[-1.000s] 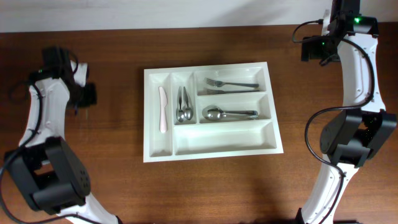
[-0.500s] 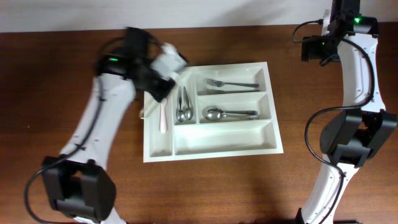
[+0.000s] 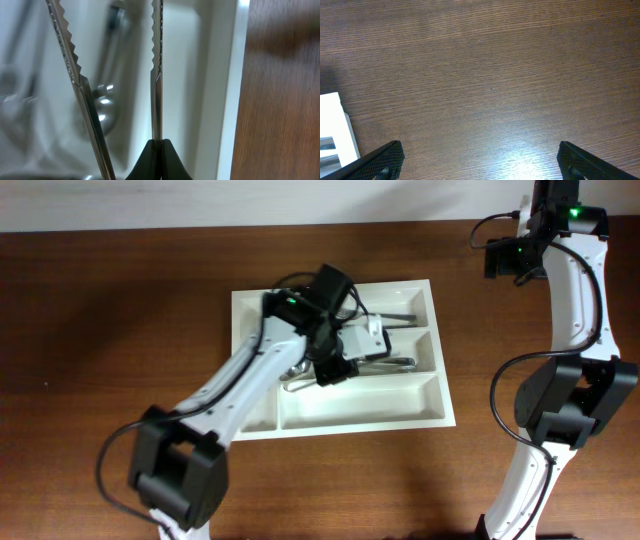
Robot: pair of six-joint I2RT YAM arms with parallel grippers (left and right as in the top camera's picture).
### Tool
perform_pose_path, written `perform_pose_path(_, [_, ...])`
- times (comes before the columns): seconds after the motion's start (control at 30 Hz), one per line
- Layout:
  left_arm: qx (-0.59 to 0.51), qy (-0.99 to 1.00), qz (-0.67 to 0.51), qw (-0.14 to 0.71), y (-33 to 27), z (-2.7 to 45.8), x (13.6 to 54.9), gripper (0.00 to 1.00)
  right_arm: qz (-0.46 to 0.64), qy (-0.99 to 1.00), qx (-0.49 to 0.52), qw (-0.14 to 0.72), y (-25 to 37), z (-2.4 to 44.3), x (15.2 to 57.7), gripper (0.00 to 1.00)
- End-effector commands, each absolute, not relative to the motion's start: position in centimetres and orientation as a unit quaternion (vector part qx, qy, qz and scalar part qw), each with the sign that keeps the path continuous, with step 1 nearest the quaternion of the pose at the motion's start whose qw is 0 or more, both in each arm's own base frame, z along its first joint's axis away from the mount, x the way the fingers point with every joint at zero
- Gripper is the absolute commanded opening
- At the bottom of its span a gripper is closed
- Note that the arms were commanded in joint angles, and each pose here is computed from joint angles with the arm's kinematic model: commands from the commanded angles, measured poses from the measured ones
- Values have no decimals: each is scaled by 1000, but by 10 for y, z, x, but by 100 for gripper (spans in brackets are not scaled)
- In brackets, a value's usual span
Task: Pack container
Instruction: 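Carry the tongs into the tray's bottom compartment and release, then raise the left gripper away to the upper left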
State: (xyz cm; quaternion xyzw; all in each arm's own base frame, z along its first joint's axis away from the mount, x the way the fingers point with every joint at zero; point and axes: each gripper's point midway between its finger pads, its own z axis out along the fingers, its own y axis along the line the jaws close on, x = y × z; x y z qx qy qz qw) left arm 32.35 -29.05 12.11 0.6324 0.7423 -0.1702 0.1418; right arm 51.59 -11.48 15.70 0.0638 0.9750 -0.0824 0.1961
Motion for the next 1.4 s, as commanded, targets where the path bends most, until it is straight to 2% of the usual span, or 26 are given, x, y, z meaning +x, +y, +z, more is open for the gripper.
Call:
perform_pose_path(0.0, [648,730,-180,118,-299,103,316,2,-89,969,71,221,-115,180,517,99])
perform_pose_path(0.13, [654,728,-184,93,-304,88,306,2,-89,969,71,221,-115,180,517,99])
perform_pose_path(0.43, [658,724,-185,90,-308,86,303,4,-89,969,71,221,-115,180,517,99])
perform_pose_path(0.53, [657,724,-187,89,-308,87,302,19,-89,969,71,221,-115,180,517,99])
perform_pose_path(0.6, [658,724,-187,89,-309,87,301,49,-89,969,71,221,-115,180,517,99])
perform_pose_path(0.63, [658,724,-187,88,-309,87,301,58,-89,969,71,221,-115,180,517,99])
perform_pose_path(0.67, [658,724,-187,88,-309,87,301,62,-89,969,71,221,-115,180,517,99])
perform_pose_path(0.77, [646,734,-188,89,-310,89,302,68,-89,969,71,221,-115,180,517,99])
perform_pose_path(0.93, [604,765,-188,118,-311,121,325,68,-89,969,71,221,-115,180,517,99])
perform_pose_path(1.13, [464,853,-142,194,-267,184,398,68,-89,969,71,221,-115,180,517,99])
perform_pose_path(1.27, [263,933,-55,240,-183,215,456,73,-89,969,71,221,-115,180,517,99])
perform_pose_path(1.37, [156,953,-34,258,-128,226,477,80,-89,969,71,221,-115,180,517,99])
